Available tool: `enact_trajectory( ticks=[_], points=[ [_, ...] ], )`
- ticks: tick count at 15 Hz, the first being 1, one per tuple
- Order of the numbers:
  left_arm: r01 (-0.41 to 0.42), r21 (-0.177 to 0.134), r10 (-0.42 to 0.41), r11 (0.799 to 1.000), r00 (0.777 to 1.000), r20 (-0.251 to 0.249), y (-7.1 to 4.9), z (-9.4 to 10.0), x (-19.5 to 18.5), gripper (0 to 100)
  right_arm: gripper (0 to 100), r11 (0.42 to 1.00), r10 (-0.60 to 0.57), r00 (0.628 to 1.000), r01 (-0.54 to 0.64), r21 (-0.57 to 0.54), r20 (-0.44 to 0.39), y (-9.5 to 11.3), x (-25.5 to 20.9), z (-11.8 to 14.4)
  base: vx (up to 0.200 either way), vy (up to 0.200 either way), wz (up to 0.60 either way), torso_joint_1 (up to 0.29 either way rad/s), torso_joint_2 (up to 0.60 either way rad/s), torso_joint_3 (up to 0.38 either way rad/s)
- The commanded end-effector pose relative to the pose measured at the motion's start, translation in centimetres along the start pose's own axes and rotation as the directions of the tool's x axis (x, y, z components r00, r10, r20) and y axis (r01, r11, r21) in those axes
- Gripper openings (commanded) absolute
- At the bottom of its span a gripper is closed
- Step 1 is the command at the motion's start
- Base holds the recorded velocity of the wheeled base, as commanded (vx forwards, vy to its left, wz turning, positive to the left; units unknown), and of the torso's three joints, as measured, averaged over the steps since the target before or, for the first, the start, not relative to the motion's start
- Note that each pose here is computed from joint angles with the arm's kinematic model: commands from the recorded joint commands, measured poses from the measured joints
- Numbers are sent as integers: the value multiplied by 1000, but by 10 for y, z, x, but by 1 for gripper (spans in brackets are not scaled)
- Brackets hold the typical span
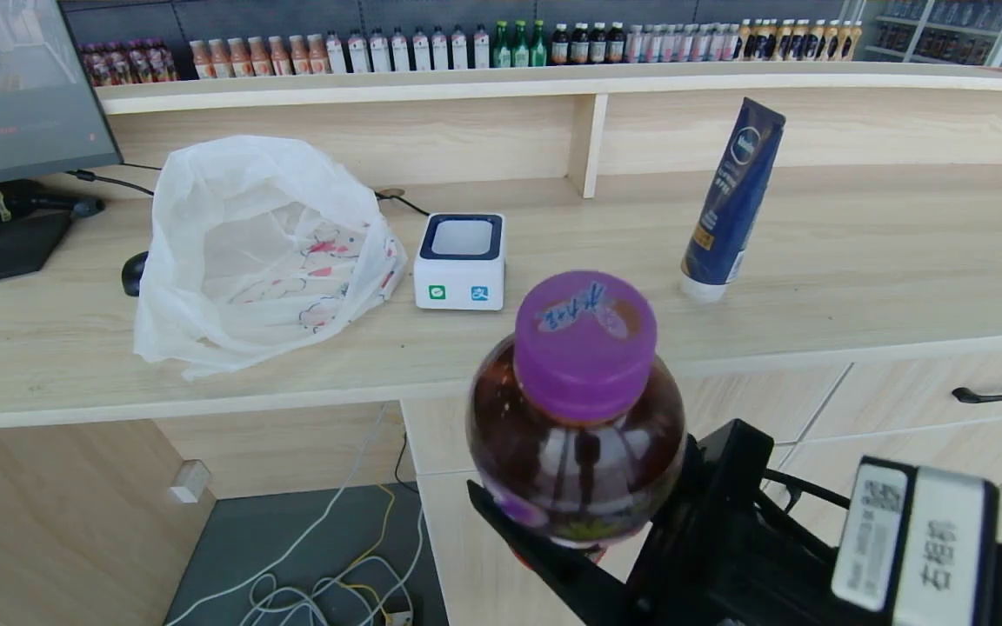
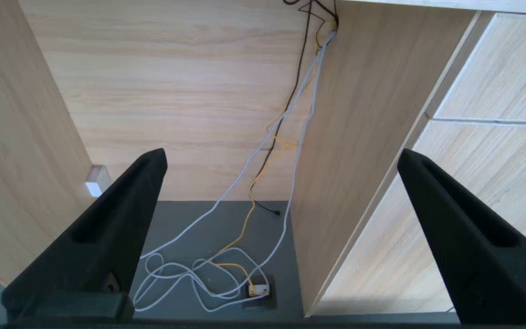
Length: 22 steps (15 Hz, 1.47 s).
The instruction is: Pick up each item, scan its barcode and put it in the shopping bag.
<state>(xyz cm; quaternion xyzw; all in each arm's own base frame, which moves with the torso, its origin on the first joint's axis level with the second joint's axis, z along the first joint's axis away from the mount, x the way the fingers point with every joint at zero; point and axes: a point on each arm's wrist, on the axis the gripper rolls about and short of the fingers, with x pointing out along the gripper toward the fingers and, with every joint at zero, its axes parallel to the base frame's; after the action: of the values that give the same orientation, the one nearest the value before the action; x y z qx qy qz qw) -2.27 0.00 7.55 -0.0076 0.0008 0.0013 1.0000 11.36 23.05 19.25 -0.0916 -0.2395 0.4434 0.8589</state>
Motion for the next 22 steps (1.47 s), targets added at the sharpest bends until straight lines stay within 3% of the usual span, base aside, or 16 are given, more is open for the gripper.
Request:
enact_trajectory(
  ticks=[1,3,7,11,17,22],
  points=[
    [-1,0,1,1000,1000,0,0,0,0,100,0,998,-35,999,35,48,4,-8,6,-2,0,0,0,0,0,0],
    [-1,0,1,1000,1000,0,0,0,0,100,0,984,-76,997,75,159,1,-18,9,-3,0,0,0,0,0,0],
    [-1,0,1,1000,1000,0,0,0,0,100,0,940,-222,973,229,252,-54,-57,6,-19,0,0,0,0,0,0],
    [-1,0,1,1000,1000,0,0,0,0,100,0,869,-400,904,426,250,-151,-100,-10,-43,0,0,0,0,0,0],
    [-1,0,1,1000,1000,0,0,0,0,100,0,788,-576,807,590,177,-127,-156,-16,-50,0,0,0,0,0,0],
    [-1,1,1,1000,1000,0,0,0,0,100,0,785,-586,806,590,189,-78,-161,-9,-42,0,0,0,0,0,0]
  ],
)
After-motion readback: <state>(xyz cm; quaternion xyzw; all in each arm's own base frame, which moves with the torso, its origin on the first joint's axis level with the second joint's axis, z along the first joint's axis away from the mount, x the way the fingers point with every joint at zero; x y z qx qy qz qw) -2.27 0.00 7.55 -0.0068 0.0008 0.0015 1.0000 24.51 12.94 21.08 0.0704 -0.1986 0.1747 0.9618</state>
